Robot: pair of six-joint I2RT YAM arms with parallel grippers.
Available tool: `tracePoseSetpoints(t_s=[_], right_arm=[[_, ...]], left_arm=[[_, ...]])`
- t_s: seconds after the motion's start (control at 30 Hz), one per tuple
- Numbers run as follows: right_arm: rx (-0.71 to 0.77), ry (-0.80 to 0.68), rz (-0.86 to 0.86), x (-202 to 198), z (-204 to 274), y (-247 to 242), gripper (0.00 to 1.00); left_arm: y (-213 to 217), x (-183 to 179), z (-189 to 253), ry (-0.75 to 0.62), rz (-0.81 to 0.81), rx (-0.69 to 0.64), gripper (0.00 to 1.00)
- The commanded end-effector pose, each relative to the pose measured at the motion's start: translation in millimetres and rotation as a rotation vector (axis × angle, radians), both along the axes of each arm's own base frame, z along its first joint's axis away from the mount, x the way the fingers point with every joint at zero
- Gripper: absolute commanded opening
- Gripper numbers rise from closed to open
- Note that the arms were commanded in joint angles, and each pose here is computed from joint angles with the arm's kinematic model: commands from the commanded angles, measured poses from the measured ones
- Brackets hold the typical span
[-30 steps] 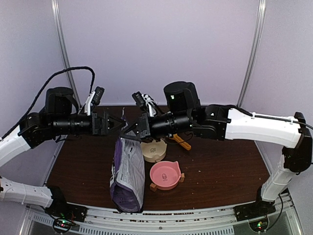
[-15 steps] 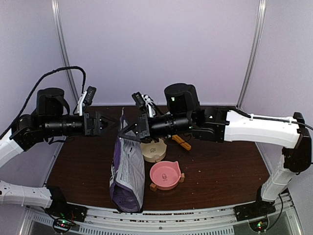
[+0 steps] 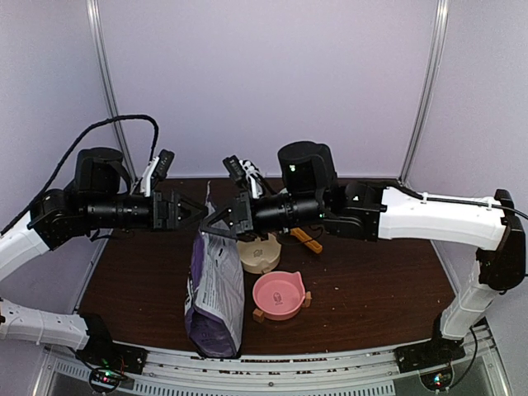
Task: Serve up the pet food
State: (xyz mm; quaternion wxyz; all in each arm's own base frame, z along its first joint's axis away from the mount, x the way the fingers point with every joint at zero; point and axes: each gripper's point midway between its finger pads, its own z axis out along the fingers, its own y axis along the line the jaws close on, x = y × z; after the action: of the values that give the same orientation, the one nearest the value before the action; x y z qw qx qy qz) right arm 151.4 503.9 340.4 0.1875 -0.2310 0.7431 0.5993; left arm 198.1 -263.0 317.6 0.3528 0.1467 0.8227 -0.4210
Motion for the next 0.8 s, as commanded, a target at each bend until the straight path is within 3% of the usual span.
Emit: tracePoseSetpoints(t_s=[0.0, 0.2, 0.77], right_arm=[[0.054, -0.027, 0.013, -8.5, 20.4, -5.3, 0.00], [0.040, -0.034, -0.006, -6.3, 19.1, -8.7, 0.00], [0.023, -0.043, -0.019, -4.7, 17.5, -11.1, 0.00]], left_arm=[[-2.8, 2.4, 6.9, -0.003, -0.005, -0.011, 0.74], [-1.4, -0.6, 0.1, 0.021, -0.008, -0.003, 0.68], [4.8, -13.2, -32.8, 0.106, -0.037, 0.083, 0.66]])
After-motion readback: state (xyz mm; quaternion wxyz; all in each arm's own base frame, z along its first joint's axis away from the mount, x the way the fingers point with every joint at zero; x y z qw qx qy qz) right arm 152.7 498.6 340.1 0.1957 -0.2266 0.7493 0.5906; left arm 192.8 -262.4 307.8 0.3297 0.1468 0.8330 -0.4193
